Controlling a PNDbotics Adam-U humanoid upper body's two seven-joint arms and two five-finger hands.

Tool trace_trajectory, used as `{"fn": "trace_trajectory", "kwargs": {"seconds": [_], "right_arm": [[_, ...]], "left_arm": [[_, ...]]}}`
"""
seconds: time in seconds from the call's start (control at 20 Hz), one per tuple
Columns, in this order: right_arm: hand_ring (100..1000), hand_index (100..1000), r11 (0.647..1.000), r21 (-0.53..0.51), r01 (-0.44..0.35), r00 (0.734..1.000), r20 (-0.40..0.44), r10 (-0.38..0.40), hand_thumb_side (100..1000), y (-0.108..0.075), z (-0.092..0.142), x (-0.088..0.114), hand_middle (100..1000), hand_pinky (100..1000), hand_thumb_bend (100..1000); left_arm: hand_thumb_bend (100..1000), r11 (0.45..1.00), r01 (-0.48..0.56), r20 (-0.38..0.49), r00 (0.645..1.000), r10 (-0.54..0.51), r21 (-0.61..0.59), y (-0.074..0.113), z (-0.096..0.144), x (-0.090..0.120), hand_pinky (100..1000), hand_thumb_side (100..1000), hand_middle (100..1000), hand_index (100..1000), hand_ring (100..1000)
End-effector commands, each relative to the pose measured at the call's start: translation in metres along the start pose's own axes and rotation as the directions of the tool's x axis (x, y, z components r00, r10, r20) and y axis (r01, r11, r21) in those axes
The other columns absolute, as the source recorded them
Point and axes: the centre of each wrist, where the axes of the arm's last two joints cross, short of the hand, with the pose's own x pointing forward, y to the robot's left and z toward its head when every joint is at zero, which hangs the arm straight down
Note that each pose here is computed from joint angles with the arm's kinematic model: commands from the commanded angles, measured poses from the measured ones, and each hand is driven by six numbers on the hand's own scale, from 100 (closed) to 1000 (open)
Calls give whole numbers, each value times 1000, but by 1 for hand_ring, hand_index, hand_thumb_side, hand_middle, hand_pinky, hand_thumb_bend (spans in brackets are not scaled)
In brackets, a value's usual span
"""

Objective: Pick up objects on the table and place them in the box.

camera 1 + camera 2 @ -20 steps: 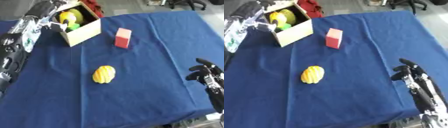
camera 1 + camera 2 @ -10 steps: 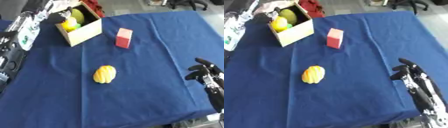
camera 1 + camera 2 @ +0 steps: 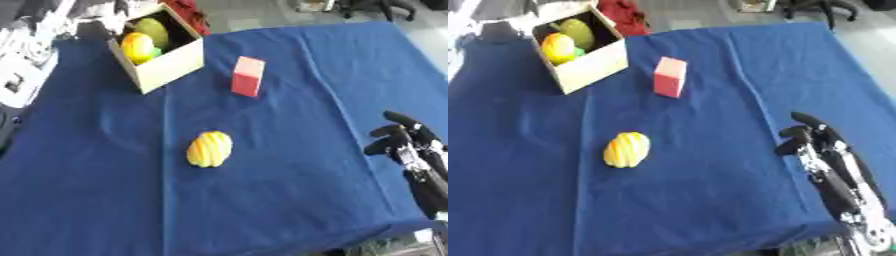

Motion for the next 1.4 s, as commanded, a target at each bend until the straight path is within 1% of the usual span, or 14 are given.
{"fn": "trace_trajectory", "kwargs": {"seconds": [0.05,0.1,0.2,0.35,0.5,0.55,0.7,0.9,1.15,1.4], "right_arm": [[557,860,999,2,-34,999,23,34,509,-6,-3,7,614,608,100],[556,857,999,5,-34,999,24,33,509,-6,-3,7,611,608,100],[553,835,999,12,-32,999,27,31,506,-5,-3,8,575,607,100],[542,780,999,21,-25,999,31,24,517,-5,-3,8,529,601,100],[529,755,999,40,-15,999,41,13,520,-4,-3,9,510,595,100],[528,753,999,47,-11,999,44,9,521,-3,-3,9,508,594,100],[524,743,997,79,3,998,60,-7,525,-2,-3,10,503,594,100],[516,733,991,130,24,996,79,-34,519,-1,-4,11,495,592,100],[498,709,984,172,41,994,92,-57,509,0,-4,12,475,583,100],[487,692,980,193,52,992,100,-73,506,-1,-4,12,460,577,100]], "left_arm": [[100,988,71,118,992,-55,-135,19,4,20,792,280,764,911,738],[107,979,85,138,989,-59,-186,17,5,24,793,280,765,910,739],[122,958,104,161,985,-62,-266,10,4,28,794,291,768,910,743],[172,923,142,193,978,-76,-357,-3,-1,30,802,285,776,912,753],[151,898,151,207,976,-69,-413,-21,-8,28,797,327,768,906,748],[151,892,147,210,976,-61,-426,-26,-10,27,796,332,767,905,748],[147,878,142,233,972,-36,-458,-42,-17,27,794,385,758,899,745],[139,860,139,263,965,-6,-492,-59,-24,27,792,420,746,891,742],[137,841,139,293,956,25,-522,-71,-28,31,791,448,738,888,740],[150,807,155,318,947,42,-570,-83,-29,32,794,505,745,893,745]]}}
